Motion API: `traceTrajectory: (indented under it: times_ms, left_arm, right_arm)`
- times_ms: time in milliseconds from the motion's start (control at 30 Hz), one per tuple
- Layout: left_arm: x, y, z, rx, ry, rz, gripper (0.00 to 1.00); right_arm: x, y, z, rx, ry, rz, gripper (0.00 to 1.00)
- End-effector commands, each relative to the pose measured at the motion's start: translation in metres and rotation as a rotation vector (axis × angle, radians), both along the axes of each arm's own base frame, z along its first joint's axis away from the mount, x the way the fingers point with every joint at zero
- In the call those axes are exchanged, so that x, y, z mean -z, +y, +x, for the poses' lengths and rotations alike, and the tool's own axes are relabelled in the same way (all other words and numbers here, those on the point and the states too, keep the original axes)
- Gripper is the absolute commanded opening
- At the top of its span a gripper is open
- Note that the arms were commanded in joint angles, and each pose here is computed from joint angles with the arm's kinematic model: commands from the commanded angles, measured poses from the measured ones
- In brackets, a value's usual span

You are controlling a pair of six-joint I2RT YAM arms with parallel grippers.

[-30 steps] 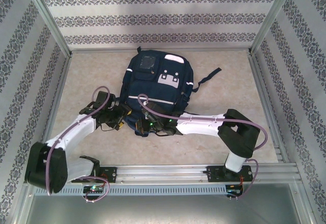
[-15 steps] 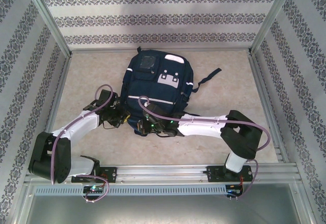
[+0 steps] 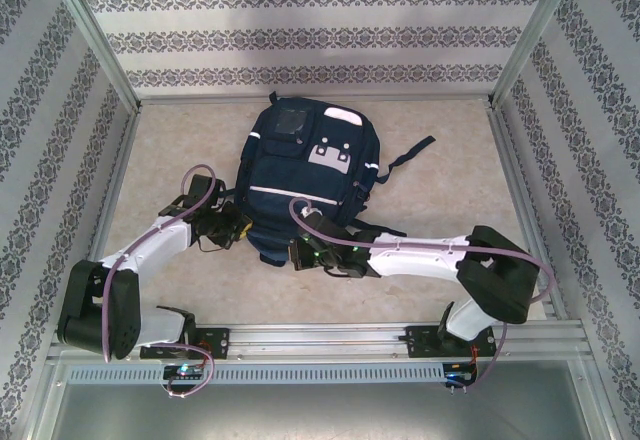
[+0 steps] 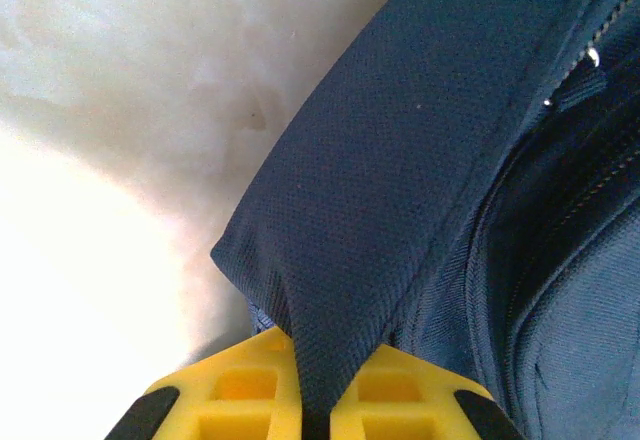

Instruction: Pack the student bag

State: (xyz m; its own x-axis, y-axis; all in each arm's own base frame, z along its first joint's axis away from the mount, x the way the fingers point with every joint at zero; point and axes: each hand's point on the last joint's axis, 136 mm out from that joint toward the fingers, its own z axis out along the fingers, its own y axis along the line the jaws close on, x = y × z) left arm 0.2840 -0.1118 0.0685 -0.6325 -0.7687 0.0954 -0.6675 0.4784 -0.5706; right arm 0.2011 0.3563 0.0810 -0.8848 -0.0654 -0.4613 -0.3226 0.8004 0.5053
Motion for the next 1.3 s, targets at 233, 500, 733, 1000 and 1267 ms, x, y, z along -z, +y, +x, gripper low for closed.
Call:
traceTrajectory:
  times_ms: [233, 500, 733, 1000, 1267]
  left_arm:
    - [-0.020, 0.025, 0.016, -0.047, -0.078, 0.045, 0.05]
    - [-0.025, 0.030, 0.017, -0.050, -0.084, 0.036, 0.05]
    - [-0.026, 0.034, 0.018, -0.053, -0.086, 0.030, 0.05]
    - [-0.026, 0.034, 0.018, -0.050, -0.087, 0.016, 0.05]
    - [-0.026, 0.034, 0.018, -0.042, -0.091, 0.001, 0.04]
  right_arm:
    - [0.004, -0.043, 0.002, 0.046, -0.069, -0.111, 0.00]
    - [0.010, -0.063, 0.005, 0.076, -0.071, -0.134, 0.00]
    - [0.017, -0.080, 0.011, 0.101, -0.081, -0.163, 0.00]
    - [0.028, -0.102, 0.024, 0.141, -0.082, -0.195, 0.00]
    - [0.037, -0.114, 0.035, 0.164, -0.080, -0.229, 0.00]
